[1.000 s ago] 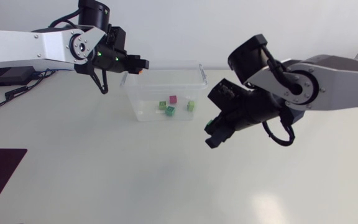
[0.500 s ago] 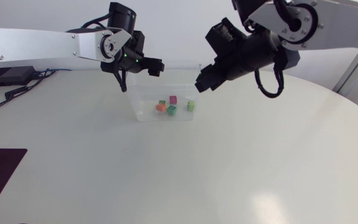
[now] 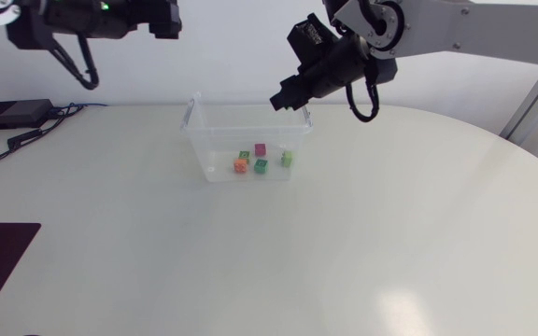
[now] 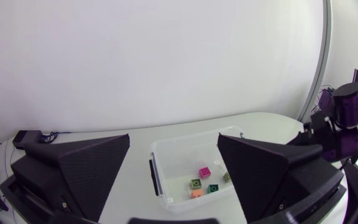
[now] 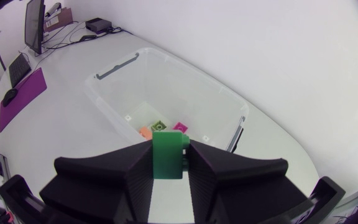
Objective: Place the duplo bricks in the container
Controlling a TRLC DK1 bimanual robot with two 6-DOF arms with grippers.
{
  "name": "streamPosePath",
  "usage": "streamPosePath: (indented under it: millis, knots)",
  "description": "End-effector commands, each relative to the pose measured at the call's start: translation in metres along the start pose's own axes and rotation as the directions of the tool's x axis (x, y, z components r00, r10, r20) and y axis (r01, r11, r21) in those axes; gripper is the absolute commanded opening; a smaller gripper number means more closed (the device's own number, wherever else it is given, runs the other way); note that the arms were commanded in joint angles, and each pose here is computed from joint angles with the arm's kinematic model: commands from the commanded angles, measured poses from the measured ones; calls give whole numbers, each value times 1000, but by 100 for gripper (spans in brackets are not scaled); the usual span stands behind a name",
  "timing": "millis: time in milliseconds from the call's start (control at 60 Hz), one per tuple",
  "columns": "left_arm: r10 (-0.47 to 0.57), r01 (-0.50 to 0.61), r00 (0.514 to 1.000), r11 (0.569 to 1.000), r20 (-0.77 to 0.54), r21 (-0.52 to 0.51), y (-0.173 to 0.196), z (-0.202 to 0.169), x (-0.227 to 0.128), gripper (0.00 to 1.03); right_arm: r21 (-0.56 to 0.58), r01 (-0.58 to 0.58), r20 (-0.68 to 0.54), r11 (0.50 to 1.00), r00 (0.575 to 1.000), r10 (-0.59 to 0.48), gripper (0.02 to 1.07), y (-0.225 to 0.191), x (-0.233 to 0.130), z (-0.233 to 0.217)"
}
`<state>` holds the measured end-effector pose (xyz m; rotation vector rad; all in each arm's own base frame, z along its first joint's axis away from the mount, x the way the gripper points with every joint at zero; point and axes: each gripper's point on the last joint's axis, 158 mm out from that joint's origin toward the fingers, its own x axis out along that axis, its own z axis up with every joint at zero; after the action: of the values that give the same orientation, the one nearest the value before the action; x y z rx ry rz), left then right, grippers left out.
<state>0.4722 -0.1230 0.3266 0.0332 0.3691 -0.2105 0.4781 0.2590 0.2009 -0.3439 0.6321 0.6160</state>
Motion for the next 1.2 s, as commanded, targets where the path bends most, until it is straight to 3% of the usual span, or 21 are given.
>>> streamPosePath:
  millis: [0, 400, 433, 483, 517, 533, 833, 1183]
  knots:
    - [-7, 7, 998, 1000, -62, 0, -1, -30, -11, 100, 25, 3, 15, 1000, 1000, -4, 26, -4, 15, 8]
    - [11, -11, 999, 1000, -43, 0, 11, -61, -72, 100, 11, 14, -12, 1000, 1000, -14, 29, -13, 76, -1]
    - [13, -12, 999, 1000, -42, 6, 12, -62, -77, 100, 12, 18, -16, 1000, 1000, -18, 35, -14, 79, -2]
    - [20, -19, 999, 1000, -42, 12, 16, -65, -83, 100, 18, 37, -32, 999, 999, -36, 68, -18, 85, -4]
    - [29, -29, 999, 999, -42, 13, 20, -68, -87, 100, 22, 41, -42, 999, 998, -40, 100, -19, 85, -6]
    - [32, -32, 999, 999, -42, 13, 21, -70, -89, 100, 23, 40, -46, 999, 998, -39, 106, -19, 85, -7]
    - [83, -82, 996, 996, -20, 32, 41, -90, -116, 100, 60, 90, 13, 994, 996, -91, 103, -39, 20, -4]
    - [193, -194, 980, 981, 47, 14, 76, -122, -148, 100, 81, 296, 106, 952, 947, -303, 103, -81, -92, -41]
